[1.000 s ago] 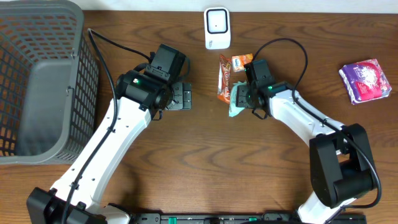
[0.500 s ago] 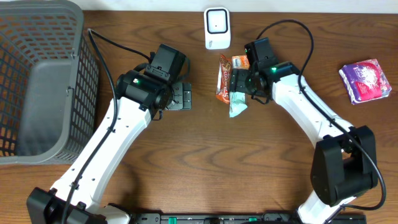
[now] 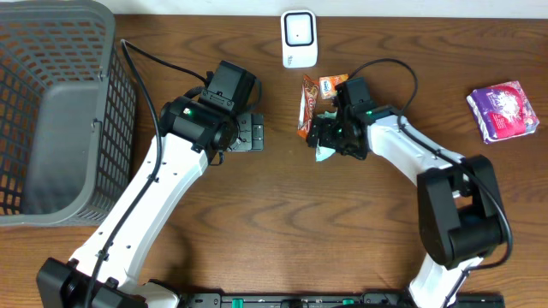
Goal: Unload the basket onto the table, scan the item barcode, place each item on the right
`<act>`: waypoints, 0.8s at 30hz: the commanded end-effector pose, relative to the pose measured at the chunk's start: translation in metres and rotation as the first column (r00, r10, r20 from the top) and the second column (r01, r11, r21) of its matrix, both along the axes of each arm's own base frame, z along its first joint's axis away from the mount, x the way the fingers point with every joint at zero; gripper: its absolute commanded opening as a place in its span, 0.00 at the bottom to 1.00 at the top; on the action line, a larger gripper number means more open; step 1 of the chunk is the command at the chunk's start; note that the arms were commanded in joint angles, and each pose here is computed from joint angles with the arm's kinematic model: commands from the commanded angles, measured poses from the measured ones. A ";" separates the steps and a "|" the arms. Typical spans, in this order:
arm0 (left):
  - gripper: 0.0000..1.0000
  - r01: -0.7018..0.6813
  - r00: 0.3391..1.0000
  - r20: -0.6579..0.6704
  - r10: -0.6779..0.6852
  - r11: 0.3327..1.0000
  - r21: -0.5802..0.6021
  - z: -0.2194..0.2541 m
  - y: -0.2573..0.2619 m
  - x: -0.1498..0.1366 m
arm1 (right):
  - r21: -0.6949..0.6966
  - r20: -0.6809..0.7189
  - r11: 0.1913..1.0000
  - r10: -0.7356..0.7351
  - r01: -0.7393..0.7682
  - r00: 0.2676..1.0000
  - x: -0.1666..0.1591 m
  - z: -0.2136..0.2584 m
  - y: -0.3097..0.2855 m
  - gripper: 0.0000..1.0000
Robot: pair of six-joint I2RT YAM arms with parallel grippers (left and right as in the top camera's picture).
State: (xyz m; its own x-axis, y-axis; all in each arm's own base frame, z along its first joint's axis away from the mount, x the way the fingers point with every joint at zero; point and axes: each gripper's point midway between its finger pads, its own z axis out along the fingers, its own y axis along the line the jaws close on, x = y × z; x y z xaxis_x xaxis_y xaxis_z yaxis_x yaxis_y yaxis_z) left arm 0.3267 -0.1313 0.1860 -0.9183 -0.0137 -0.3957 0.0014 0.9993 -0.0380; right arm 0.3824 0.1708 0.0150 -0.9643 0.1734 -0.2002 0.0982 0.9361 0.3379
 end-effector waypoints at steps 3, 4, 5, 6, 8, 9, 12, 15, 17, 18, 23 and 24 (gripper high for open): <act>0.98 -0.012 1.000 0.001 0.012 1.000 0.018 -0.001 0.004 0.000 | -0.003 0.009 1.000 -0.010 0.010 1.000 0.007 -0.013 -0.001 0.32; 0.98 -0.012 1.000 0.001 0.012 1.000 0.018 -0.001 0.004 0.000 | -0.011 0.021 1.000 -0.013 0.014 1.000 0.010 -0.011 -0.004 0.18; 0.98 -0.012 1.000 0.001 0.012 1.000 0.018 -0.001 0.004 0.000 | -0.017 0.036 1.000 -0.003 0.004 0.999 0.013 -0.006 -0.006 0.07; 0.98 -0.012 1.000 0.001 0.012 1.000 0.018 -0.001 0.004 0.000 | -0.028 0.048 1.000 0.012 -0.011 0.999 0.015 -0.001 -0.008 0.01; 0.98 -0.012 1.000 0.001 0.012 1.000 0.018 -0.001 0.004 0.000 | -0.081 0.060 0.996 0.024 -0.019 0.998 0.020 0.011 -0.016 0.01; 0.98 -0.012 1.000 0.001 0.012 1.000 0.018 -0.001 0.004 0.000 | -0.177 0.063 0.984 0.016 -0.005 0.998 0.023 0.023 -0.031 0.01; 0.98 -0.012 1.000 0.001 0.012 1.000 0.018 -0.001 0.004 0.000 | -0.469 0.080 0.882 -0.012 0.048 0.997 0.026 0.054 -0.075 0.01; 0.98 -0.012 1.000 0.001 0.012 1.000 0.018 -0.001 0.004 0.000 | -0.686 0.118 0.721 -0.024 0.099 0.993 0.022 0.073 -0.111 0.01; 0.98 -0.012 1.000 0.001 0.012 1.000 0.018 -0.001 0.004 0.000 | -0.783 0.141 0.606 -0.043 0.138 0.989 0.018 0.077 -0.131 0.01; 0.98 -0.012 1.000 0.001 0.012 1.000 0.018 -0.001 0.004 0.000 | -0.812 0.142 0.565 -0.047 0.143 0.989 0.014 0.075 -0.138 0.01; 0.98 -0.012 1.000 0.001 0.012 1.000 0.018 -0.001 0.004 0.000 | -0.838 0.051 0.540 -0.066 0.079 0.996 -0.002 0.032 -0.143 0.12; 0.98 -0.012 1.000 0.001 0.012 1.000 0.018 -0.001 0.004 0.000 | -0.824 0.026 0.564 -0.065 0.058 0.998 -0.004 0.023 -0.138 0.19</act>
State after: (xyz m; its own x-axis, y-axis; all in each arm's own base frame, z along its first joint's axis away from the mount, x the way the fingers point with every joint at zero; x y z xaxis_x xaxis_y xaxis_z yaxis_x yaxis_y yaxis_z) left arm 0.3266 -0.1312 0.1859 -0.9184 -0.0137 -0.3954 0.0014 0.9993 -0.0378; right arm 0.3850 0.0419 0.0600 -0.9494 0.0037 -0.3141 0.1691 0.8488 -0.5010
